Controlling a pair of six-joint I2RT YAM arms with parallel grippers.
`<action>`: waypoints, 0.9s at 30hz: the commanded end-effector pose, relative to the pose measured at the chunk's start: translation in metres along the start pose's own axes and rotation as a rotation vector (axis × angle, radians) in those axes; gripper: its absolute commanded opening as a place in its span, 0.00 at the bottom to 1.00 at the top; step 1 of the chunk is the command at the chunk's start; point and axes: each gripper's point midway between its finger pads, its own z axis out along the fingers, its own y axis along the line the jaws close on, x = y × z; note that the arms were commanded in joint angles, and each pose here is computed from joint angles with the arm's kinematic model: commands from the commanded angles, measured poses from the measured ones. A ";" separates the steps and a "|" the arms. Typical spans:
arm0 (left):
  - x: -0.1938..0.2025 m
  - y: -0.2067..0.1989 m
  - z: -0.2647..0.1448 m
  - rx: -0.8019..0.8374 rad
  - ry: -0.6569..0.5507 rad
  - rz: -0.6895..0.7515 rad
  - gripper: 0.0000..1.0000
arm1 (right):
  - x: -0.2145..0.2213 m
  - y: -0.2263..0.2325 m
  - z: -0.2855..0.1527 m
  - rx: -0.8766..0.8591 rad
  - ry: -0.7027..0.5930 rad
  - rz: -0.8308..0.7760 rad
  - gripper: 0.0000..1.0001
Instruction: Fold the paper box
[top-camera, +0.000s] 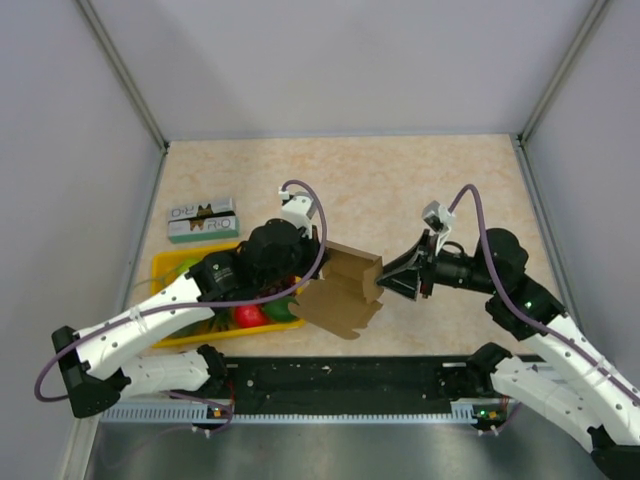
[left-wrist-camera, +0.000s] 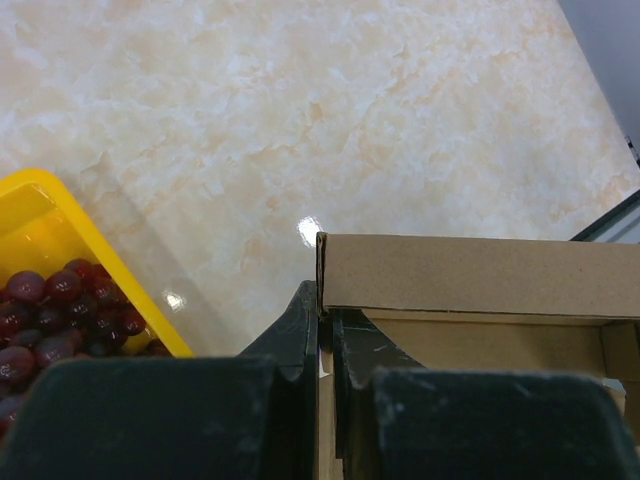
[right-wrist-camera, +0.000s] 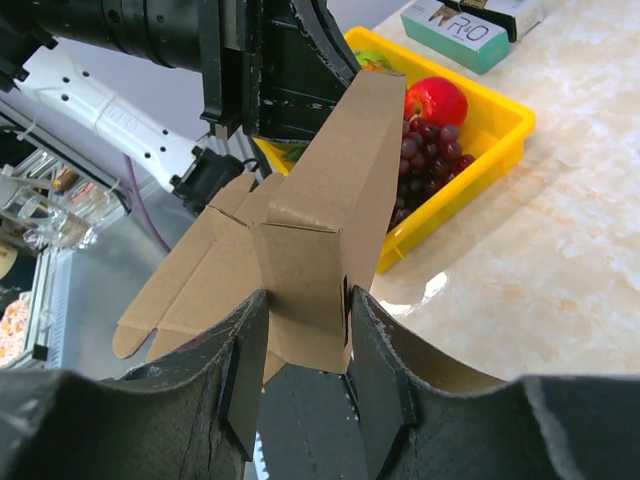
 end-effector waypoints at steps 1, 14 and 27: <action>-0.019 -0.003 -0.001 -0.010 -0.050 -0.010 0.00 | -0.020 -0.004 0.002 0.069 -0.088 -0.053 0.37; -0.023 0.027 -0.005 -0.228 -0.069 -0.083 0.00 | -0.011 -0.020 0.027 0.328 -0.060 -0.071 0.38; -0.024 0.038 -0.012 -0.341 -0.103 -0.084 0.00 | -0.008 -0.035 0.047 0.462 -0.062 -0.044 0.41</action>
